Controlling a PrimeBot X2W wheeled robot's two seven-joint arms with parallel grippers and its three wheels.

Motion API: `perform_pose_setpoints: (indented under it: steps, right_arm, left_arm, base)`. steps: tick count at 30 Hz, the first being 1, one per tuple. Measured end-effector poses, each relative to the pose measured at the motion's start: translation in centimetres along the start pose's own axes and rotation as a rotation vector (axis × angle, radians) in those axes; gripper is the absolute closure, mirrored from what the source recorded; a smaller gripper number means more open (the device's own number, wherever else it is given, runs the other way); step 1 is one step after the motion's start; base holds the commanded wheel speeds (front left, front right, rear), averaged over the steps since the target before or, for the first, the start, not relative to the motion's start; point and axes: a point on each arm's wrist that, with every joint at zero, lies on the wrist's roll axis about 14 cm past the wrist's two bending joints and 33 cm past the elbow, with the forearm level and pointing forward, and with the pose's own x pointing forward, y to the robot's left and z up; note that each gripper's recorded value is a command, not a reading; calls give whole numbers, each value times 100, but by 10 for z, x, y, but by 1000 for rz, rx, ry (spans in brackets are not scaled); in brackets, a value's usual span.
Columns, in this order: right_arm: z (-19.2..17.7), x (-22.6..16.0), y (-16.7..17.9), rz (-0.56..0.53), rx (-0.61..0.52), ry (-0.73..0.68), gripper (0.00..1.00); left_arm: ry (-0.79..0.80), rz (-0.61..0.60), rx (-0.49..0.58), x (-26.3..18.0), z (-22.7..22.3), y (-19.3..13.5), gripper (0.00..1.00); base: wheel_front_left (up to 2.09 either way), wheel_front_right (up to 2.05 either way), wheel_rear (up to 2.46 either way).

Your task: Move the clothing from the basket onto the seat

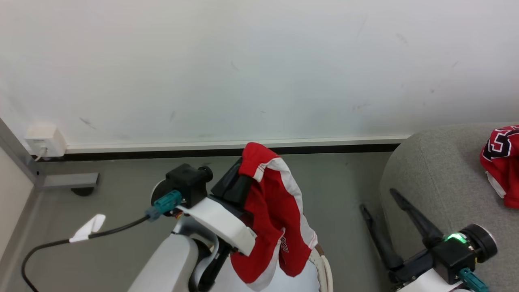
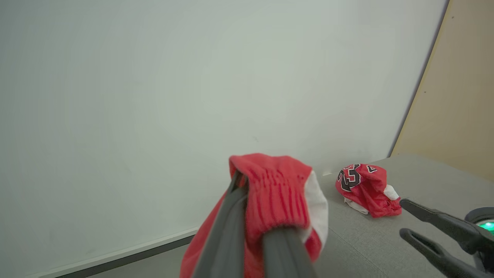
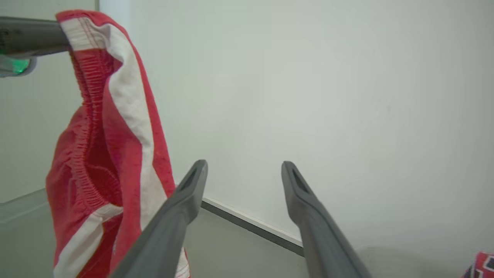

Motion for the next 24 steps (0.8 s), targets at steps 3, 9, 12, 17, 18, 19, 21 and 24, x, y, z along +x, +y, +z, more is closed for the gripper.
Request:
perform_pose_setpoints:
  steps: [3,9,12,17,18,19,21,24]
  right_arm:
    - [1,3,25,114,18,8,0]
    - [-16,4,63,289,46,88,0]
    - [-25,9,72,330,34,121,0]
    - [-34,25,93,384,32,151,0]
    - [-34,29,97,388,37,154,0]
    - [-33,33,100,388,49,153,0]
    - [-31,42,104,384,61,147,0]
    - [-28,51,105,353,124,140,100]
  left_arm:
    - [5,-27,-14,-2,-1,-12,100]
    - [13,-75,-23,-3,-1,-32,100]
    - [28,-106,-29,-5,-5,-42,100]
    - [42,-165,-36,-5,-7,-62,100]
    - [42,-174,-41,-5,-7,-65,100]
    - [43,-181,-42,-5,-7,-68,100]
    - [45,-194,-50,-6,-7,-72,100]
    - [48,-199,-55,-8,-7,-75,100]
  base:
    - [0,0,0]
    - [0,0,0]
    - [0,0,0]
    - [0,0,0]
    - [0,0,0]
    - [0,0,0]
    - [0,0,0]
    - [0,0,0]
